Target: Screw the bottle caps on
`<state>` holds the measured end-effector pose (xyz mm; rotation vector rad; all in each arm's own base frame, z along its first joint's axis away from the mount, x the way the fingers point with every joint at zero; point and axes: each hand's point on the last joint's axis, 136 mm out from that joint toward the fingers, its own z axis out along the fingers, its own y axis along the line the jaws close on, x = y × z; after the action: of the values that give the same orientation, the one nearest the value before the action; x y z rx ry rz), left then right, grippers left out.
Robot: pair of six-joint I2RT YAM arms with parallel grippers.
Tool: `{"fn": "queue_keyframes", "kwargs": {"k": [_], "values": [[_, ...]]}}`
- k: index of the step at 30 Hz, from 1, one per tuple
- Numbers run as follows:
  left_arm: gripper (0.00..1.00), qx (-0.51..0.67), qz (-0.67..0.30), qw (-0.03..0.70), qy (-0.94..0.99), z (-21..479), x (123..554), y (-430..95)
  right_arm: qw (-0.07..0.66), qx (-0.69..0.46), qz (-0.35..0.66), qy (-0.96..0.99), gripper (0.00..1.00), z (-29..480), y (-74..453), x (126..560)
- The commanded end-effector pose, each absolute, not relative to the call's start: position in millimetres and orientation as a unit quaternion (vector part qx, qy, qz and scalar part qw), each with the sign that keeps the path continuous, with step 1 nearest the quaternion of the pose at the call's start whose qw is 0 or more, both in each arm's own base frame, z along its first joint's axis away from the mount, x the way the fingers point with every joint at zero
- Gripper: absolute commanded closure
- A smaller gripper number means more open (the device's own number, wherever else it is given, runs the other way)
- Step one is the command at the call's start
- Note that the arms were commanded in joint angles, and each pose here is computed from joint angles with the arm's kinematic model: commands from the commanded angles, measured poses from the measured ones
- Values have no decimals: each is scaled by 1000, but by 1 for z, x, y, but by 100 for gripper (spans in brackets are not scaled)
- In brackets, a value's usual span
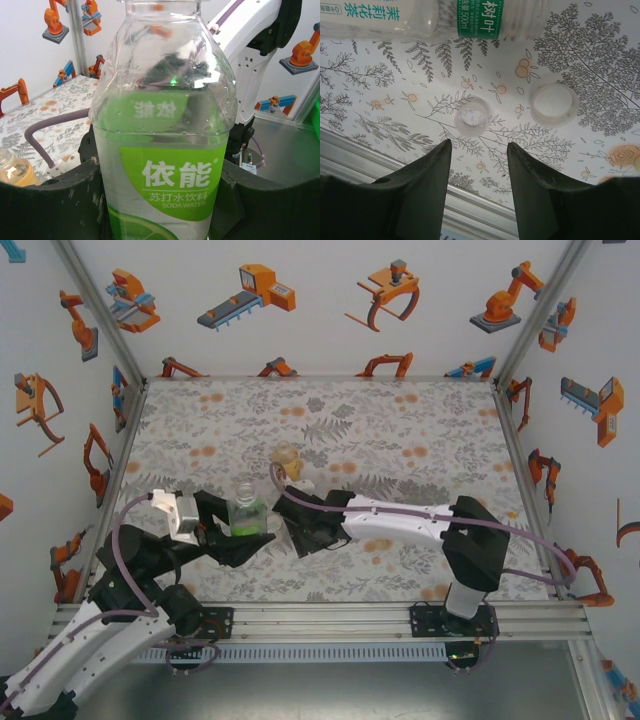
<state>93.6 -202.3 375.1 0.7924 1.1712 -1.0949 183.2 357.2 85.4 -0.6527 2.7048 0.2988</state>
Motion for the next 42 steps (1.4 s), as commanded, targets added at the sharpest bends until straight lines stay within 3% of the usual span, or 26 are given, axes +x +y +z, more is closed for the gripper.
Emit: {"fn": "queue_keyframes", "kwargs": {"k": [1,42], "values": [[100,335,-464,638,515,377,95,-193,172,-241,112,949,53,93,367,183],[100,306,-472,646,516,378,90,-179,126,-262,77,954,53,44,387,171]]}}
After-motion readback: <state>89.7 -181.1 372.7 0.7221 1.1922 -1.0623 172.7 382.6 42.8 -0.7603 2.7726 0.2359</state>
